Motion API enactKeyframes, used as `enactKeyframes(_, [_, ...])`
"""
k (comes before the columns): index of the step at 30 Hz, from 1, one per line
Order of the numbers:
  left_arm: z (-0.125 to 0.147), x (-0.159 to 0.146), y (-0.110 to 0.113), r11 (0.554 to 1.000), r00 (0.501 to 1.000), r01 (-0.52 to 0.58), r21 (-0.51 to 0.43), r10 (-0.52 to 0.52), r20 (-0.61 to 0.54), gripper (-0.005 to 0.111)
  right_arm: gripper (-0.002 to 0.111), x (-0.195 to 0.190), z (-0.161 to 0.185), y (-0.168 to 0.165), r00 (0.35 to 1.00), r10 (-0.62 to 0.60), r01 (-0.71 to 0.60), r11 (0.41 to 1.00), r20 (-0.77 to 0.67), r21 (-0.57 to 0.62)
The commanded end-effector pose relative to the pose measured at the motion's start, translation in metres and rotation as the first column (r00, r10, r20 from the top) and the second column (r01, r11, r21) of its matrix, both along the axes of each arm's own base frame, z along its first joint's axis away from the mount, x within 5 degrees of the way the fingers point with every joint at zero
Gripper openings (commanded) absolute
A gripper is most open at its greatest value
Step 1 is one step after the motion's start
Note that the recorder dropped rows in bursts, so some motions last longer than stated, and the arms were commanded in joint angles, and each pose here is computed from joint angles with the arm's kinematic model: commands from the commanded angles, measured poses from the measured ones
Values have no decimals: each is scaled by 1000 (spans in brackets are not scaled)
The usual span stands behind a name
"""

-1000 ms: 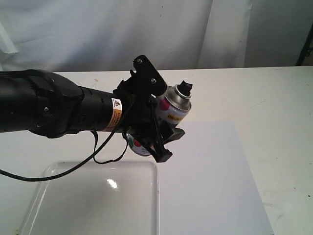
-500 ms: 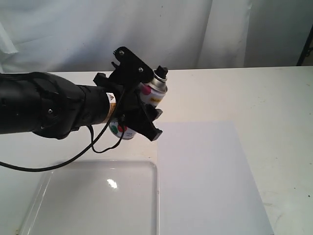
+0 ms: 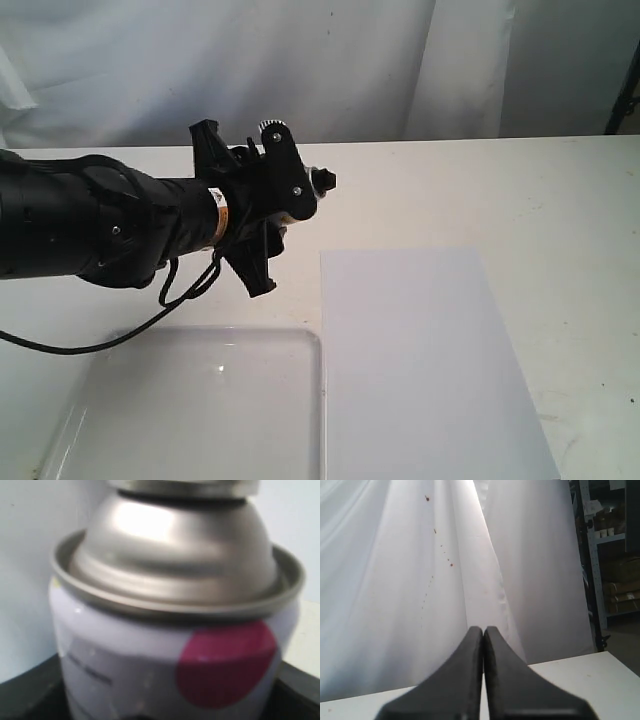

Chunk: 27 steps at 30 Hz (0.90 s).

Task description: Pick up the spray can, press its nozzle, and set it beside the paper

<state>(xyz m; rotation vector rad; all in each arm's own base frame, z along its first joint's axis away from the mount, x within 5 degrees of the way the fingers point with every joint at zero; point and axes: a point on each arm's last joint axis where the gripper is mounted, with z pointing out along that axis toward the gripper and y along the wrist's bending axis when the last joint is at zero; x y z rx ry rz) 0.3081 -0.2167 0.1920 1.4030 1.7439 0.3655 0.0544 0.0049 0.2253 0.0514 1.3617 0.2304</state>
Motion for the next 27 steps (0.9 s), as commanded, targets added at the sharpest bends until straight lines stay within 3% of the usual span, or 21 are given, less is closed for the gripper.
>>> enactKeyframes(1, [2,0,7,995,999,-29,91,28,14,0,0,-1,1,-1,1000,-2,2,1000,21,24])
enactKeyframes(5, [1,-4,4,994,1000,-27,106,28,-2,0,0,1,-6,0,998,20,-15,997,-60,73])
enactKeyframes(11, [-1,-23,-21,987,999,43,156,-45,13,0,0,3,6,2,980,53,-27,991,-192,132])
enactKeyframes(16, [-19,-29,-36,967,1000,-22,253,17,22,0,0,10,32,7,944,103,-40,979,-314,202])
enactKeyframes(21, [-25,-31,-51,962,999,-18,273,10,31,0,0,28,46,16,854,168,-77,977,-492,200])
enactKeyframes(27, [-22,-30,-56,968,999,-53,246,48,25,0,0,65,45,33,669,270,-204,963,-692,179])
